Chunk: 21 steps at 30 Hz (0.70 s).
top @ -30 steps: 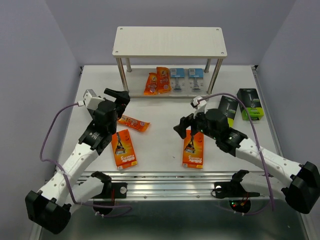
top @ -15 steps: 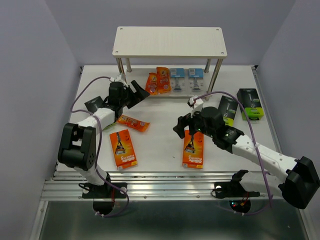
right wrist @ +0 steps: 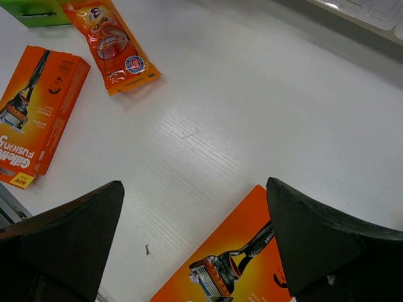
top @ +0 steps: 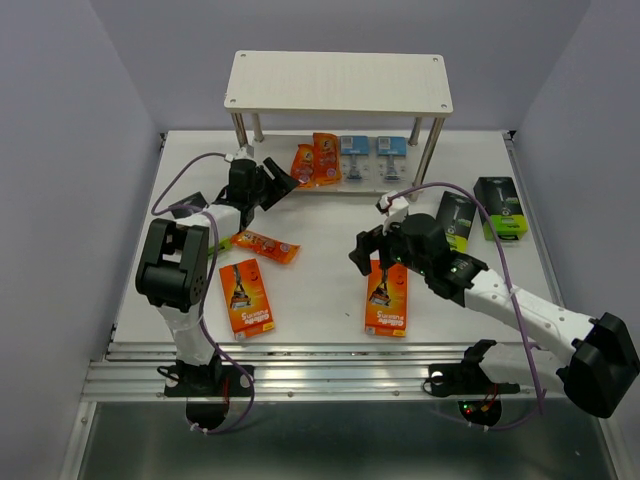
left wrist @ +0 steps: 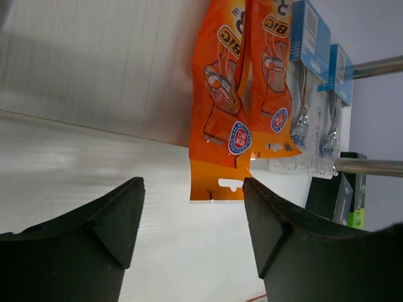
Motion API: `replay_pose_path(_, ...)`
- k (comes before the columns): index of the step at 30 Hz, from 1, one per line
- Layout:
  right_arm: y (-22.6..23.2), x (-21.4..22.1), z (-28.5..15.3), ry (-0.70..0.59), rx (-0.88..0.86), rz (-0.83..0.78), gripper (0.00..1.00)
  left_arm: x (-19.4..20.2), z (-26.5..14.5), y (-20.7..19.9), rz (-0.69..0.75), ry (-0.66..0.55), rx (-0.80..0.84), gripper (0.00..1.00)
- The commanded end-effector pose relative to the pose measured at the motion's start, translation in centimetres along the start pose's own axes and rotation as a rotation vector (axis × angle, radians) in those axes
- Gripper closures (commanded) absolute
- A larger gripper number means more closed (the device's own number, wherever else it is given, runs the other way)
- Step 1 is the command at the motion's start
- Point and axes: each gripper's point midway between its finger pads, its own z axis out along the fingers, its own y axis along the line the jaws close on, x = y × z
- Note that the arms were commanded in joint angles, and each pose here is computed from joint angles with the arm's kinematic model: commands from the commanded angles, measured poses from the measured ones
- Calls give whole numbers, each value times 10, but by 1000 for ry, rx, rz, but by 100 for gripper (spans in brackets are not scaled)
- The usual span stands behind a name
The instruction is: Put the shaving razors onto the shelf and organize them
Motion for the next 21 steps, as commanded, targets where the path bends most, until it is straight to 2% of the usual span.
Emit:
replay_pose_path(1, -5, -29, -8, -85, 31, -17, 0, -32, 2, -22, -7, -97, 46, 28)
replay_pose_path(3, -5, -28, -8, -84, 34, -17, 0, -30, 4, -20, -28, -97, 46, 34)
replay_pose_path(10, -7, -23, -6, -73, 39, -8, 0, -28, 4, -26, -102, -167, 56, 42)
replay_pose_path(21, -12, -25, -15, -91, 67, -5, 0, -23, 20, -22, -151, -169, 34, 61)
